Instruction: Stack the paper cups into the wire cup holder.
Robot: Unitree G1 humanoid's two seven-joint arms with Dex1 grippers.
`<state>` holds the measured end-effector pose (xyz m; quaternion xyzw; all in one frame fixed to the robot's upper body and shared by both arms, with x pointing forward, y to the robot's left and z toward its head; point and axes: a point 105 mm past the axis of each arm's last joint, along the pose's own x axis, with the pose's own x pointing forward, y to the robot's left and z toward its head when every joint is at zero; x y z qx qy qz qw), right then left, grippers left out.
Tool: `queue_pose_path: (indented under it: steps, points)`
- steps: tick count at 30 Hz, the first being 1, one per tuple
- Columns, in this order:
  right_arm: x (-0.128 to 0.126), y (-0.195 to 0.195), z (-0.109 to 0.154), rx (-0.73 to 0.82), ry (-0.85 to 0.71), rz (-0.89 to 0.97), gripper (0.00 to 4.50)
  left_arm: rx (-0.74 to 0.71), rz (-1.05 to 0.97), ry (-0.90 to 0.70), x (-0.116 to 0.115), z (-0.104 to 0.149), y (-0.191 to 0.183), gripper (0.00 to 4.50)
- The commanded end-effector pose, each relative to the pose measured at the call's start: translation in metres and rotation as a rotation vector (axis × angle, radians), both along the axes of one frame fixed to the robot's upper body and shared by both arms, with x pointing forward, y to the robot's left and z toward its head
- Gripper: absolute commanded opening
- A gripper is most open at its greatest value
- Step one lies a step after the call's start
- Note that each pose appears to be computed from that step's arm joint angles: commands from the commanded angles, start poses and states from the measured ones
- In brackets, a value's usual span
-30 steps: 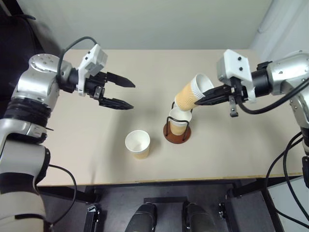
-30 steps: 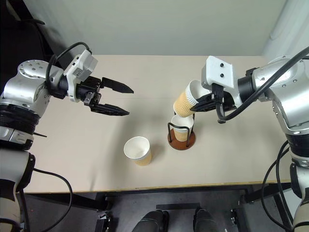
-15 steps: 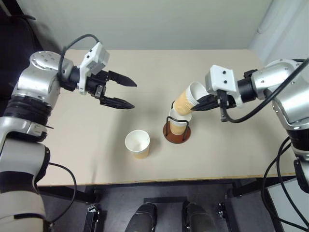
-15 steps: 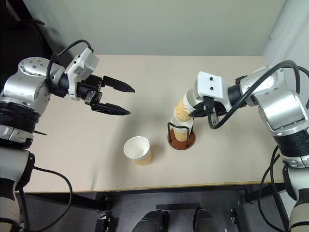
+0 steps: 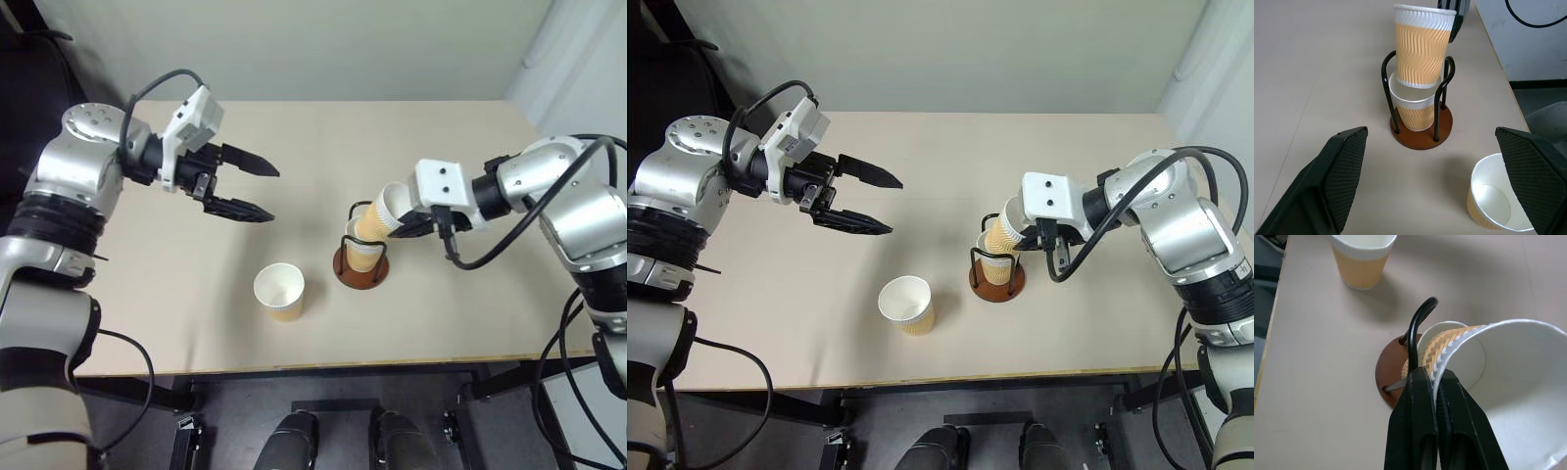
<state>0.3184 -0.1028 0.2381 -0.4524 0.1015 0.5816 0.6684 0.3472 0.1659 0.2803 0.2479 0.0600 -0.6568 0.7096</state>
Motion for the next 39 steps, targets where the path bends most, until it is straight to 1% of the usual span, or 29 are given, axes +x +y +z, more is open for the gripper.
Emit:
queue_pose_path:
  steps: [1,14,15,16,18,22,23,28,32,34,36,39]
  points:
    - [-0.001,0.002,0.002,-0.03,-0.04,0.026,0.04,0.001,-0.043,-0.04,-0.007,0.016,-0.002,4.5]
    - [0.001,0.005,0.003,-0.058,-0.071,0.052,0.04,0.003,-0.048,-0.041,-0.007,0.016,-0.004,4.5]
    - [0.0,0.006,0.005,-0.048,-0.068,0.055,0.39,0.003,-0.048,-0.041,-0.007,0.016,-0.004,4.5]
    - [-0.001,0.008,0.007,-0.034,-0.064,0.058,0.55,0.002,-0.048,-0.041,-0.007,0.016,-0.004,4.5]
    - [-0.001,0.01,0.01,-0.017,-0.06,0.059,1.17,0.002,-0.048,-0.04,-0.007,0.016,-0.004,4.5]
    - [-0.004,0.014,0.016,0.022,-0.045,0.063,2.63,0.002,-0.05,-0.039,-0.007,0.016,-0.005,4.5]
    - [-0.005,0.016,0.018,0.037,-0.039,0.065,2.93,0.002,-0.05,-0.039,-0.007,0.015,-0.005,4.5]
    - [-0.009,0.022,0.03,0.115,-0.017,0.071,2.93,0.001,-0.049,-0.039,-0.007,0.015,-0.004,4.5]
    - [-0.013,0.026,0.041,0.208,0.006,0.06,2.93,-0.003,-0.046,-0.034,-0.006,0.016,-0.006,4.5]
    - [-0.016,0.022,0.044,0.228,0.02,0.048,2.93,0.003,-0.044,-0.036,-0.006,0.016,-0.006,4.5]
    - [-0.024,0.013,0.049,0.255,0.065,0.029,2.93,0.014,-0.042,-0.038,-0.006,0.018,-0.007,4.5]
    - [-0.036,0.002,0.059,0.296,0.105,0.004,2.93,0.051,-0.069,-0.059,-0.013,0.02,-0.012,4.5]
